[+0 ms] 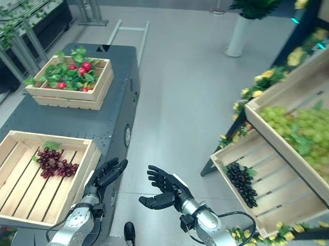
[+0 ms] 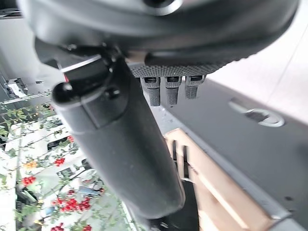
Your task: Pick up the fruits from the basket on one side to the basket on the other side
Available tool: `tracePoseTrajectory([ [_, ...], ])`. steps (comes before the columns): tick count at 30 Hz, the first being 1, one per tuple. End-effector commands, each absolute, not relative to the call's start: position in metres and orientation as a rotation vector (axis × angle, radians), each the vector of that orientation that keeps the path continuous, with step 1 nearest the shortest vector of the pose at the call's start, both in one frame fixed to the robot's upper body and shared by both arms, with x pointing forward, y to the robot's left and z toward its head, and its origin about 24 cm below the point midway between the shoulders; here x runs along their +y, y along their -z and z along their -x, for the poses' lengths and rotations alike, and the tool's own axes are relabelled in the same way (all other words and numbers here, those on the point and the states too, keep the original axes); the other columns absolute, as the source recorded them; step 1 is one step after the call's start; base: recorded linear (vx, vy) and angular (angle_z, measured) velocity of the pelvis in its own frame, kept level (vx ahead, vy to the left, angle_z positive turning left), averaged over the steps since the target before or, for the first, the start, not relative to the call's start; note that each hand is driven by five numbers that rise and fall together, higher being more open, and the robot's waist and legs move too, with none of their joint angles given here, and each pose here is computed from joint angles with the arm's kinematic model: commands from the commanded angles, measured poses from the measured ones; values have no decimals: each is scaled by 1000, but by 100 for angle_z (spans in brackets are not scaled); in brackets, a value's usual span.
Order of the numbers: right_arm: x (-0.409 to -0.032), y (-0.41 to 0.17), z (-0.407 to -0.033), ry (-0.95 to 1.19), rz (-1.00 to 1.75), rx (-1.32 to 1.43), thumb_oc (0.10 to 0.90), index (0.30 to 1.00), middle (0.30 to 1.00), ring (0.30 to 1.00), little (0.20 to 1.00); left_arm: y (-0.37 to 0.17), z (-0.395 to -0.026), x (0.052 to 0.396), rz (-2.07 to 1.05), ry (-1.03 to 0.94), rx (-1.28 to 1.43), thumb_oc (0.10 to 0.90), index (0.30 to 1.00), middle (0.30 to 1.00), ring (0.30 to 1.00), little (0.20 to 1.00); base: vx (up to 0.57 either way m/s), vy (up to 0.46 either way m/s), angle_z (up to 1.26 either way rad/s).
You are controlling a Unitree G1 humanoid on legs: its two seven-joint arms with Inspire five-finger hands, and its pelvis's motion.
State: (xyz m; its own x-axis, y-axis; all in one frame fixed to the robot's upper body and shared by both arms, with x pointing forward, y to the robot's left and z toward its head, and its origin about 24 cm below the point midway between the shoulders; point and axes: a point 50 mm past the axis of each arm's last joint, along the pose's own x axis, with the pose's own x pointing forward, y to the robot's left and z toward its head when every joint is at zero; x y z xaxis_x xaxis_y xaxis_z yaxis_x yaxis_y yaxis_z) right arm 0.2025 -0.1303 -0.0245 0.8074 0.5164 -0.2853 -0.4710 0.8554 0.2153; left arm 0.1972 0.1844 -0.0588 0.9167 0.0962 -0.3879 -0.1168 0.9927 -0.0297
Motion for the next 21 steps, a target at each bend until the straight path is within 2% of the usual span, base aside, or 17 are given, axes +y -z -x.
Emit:
tracePoseTrajectory([
  [1, -118, -29, -230, -471, -246, 17, 800, 900, 900, 900, 900, 16, -223, 180, -5, -9, 154, 800, 900, 900, 900, 900, 94, 212, 18],
  [7, -113, -40, -233, -478, -327, -42, 800, 900, 900, 900, 900, 4, -229, 173, -143, 112, 70, 800, 900, 900, 900, 900, 122, 229, 27],
  [10, -114, -38, -233, -435, -388, -7, 800, 900, 900, 900, 900, 3, -234, 169, -206, 183, 66, 800, 900, 900, 900, 900, 110, 17, 41],
  [14, -118, -31, -231, -381, -437, 23, 800, 900, 900, 900, 900, 3, -242, 163, -205, 243, 76, 800, 900, 900, 900, 900, 137, -148, 85],
  [21, -128, -33, -240, -202, -452, -5, 800, 900, 900, 900, 900, -3, -246, 132, -190, 425, 31, 800, 900, 900, 900, 900, 126, -253, 121],
])
